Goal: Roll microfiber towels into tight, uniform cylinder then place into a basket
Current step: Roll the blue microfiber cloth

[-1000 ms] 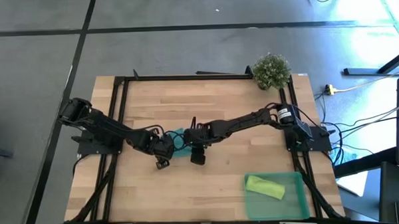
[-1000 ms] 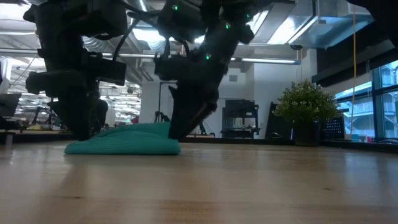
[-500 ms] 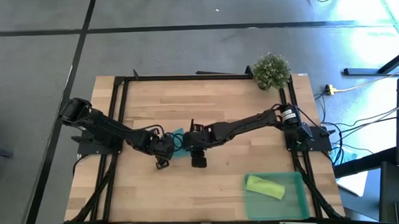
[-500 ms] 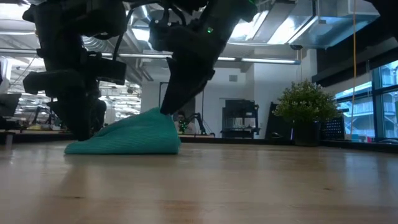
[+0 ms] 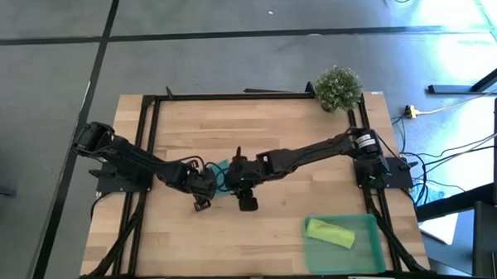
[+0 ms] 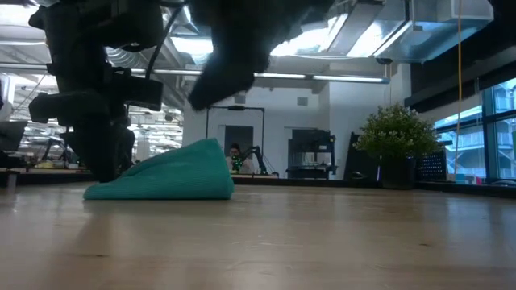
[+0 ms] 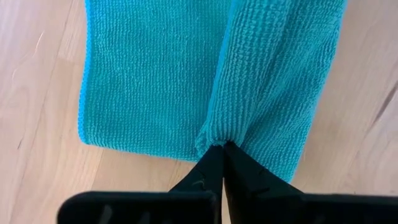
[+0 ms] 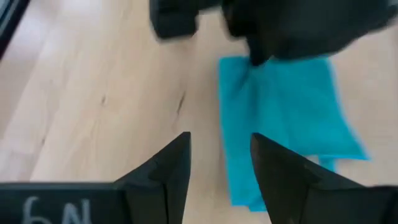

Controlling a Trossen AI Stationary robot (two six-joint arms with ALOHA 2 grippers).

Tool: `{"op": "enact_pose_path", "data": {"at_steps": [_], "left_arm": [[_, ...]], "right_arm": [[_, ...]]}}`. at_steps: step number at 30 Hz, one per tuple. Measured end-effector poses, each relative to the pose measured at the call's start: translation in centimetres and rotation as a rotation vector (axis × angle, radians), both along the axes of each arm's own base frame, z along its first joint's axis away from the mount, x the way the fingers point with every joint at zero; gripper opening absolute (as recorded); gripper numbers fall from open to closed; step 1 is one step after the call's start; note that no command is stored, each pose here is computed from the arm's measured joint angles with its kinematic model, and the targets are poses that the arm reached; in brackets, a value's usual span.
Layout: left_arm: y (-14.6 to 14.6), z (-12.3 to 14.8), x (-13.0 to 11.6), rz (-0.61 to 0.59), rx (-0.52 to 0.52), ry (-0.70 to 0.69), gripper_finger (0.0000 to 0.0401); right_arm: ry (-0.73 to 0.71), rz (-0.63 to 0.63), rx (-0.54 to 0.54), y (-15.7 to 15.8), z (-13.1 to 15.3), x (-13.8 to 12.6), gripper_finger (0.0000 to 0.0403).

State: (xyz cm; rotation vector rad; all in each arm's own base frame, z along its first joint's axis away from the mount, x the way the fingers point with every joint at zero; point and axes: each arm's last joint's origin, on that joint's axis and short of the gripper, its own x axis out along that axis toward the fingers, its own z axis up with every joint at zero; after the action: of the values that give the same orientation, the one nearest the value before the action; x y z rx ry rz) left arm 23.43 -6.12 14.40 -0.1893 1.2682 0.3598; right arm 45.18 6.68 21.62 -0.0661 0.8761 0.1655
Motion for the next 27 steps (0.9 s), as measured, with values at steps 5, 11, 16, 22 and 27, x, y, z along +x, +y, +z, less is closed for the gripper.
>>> {"op": "enact_pose_path", "data": {"at_steps": [5, 11, 16, 22, 27], "left_arm": [[-0.1, 0.0, 0.0, -0.004, -0.002, -0.002, 0.0000], [-0.1, 0.0, 0.0, -0.011, -0.003, -0.002, 0.0000], [-0.1, 0.0, 0.0, -0.013, -0.006, -0.001, 0.0000], [-0.1, 0.0, 0.0, -0.015, -0.007, -0.001, 0.0000], [-0.1, 0.0, 0.0, -0.004, -0.011, -0.003, 0.0006]], "right_arm": [[0.022, 0.024, -0.012, -0.9, -2.8, 0.2, 0.0167], [0.004, 0.008, -0.016, -2.0, -5.5, -0.3, 0.0167], [0.018, -0.010, -0.013, -2.6, -7.3, -1.1, 0.0167], [0.036, -0.020, -0.013, -3.1, -8.9, -2.0, 0.0167], [0.042, -0.020, -0.013, -3.1, -9.2, -2.2, 0.0167]]}}
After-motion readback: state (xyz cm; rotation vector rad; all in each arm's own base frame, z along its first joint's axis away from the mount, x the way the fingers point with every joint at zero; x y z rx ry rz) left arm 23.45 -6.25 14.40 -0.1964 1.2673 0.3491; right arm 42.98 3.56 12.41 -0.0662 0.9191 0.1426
